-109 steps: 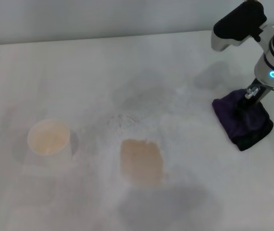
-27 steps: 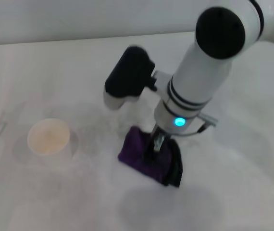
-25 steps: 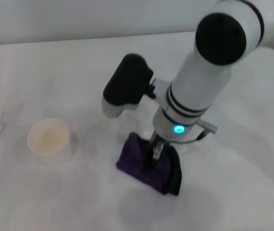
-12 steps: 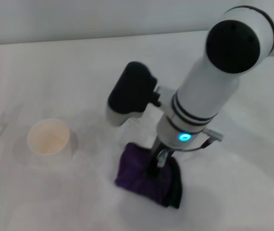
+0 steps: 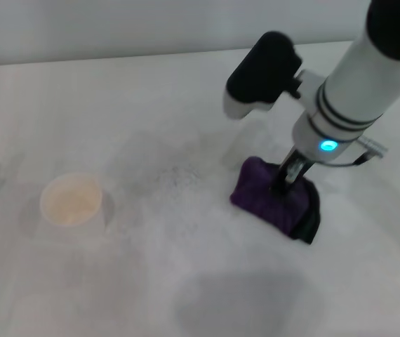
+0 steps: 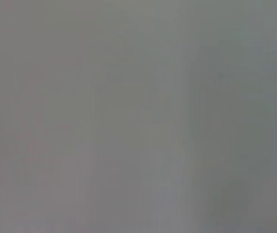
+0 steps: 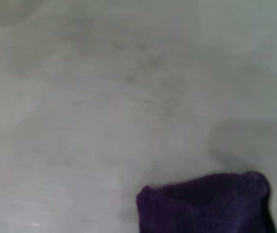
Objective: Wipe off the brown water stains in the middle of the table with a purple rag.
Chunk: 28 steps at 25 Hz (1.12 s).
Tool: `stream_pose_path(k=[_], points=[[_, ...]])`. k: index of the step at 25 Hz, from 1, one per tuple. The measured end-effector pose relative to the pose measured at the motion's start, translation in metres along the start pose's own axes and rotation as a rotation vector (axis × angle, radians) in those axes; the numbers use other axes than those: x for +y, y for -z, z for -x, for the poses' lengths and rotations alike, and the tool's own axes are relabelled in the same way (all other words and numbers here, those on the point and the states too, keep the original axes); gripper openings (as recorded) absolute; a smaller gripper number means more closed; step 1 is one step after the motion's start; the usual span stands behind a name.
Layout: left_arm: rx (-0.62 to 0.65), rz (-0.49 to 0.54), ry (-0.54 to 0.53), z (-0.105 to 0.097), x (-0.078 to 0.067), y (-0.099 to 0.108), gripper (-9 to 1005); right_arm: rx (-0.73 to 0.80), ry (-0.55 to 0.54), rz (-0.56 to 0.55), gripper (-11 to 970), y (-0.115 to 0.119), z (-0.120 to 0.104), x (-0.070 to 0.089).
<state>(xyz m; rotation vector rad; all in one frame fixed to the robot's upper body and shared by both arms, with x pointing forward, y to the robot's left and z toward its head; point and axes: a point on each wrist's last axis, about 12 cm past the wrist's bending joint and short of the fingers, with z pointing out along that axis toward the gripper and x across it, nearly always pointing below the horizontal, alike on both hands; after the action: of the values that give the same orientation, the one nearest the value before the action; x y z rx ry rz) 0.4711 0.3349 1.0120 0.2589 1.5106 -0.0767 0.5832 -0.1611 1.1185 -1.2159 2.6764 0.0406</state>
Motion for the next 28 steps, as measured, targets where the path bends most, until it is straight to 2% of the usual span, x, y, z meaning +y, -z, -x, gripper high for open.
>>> stream_pose_path(k=[6,12,21,28], points=[[0.005,0.0,-0.005,0.0,0.001,-0.004,877,0.002,-0.091,-0.047,97,0.011,-0.015,-0.035],[-0.001,-0.005,-0.005,0.002,0.0,-0.007,877,0.026,-0.177,-0.06,102,0.006,-0.037,-0.065],[-0.008,-0.015,-0.005,0.004,-0.001,-0.015,876,0.001,-0.187,-0.078,110,0.0,-0.042,-0.073],[-0.013,-0.023,-0.004,0.006,-0.002,-0.019,876,-0.024,-0.222,-0.058,116,0.006,-0.046,-0.079]])
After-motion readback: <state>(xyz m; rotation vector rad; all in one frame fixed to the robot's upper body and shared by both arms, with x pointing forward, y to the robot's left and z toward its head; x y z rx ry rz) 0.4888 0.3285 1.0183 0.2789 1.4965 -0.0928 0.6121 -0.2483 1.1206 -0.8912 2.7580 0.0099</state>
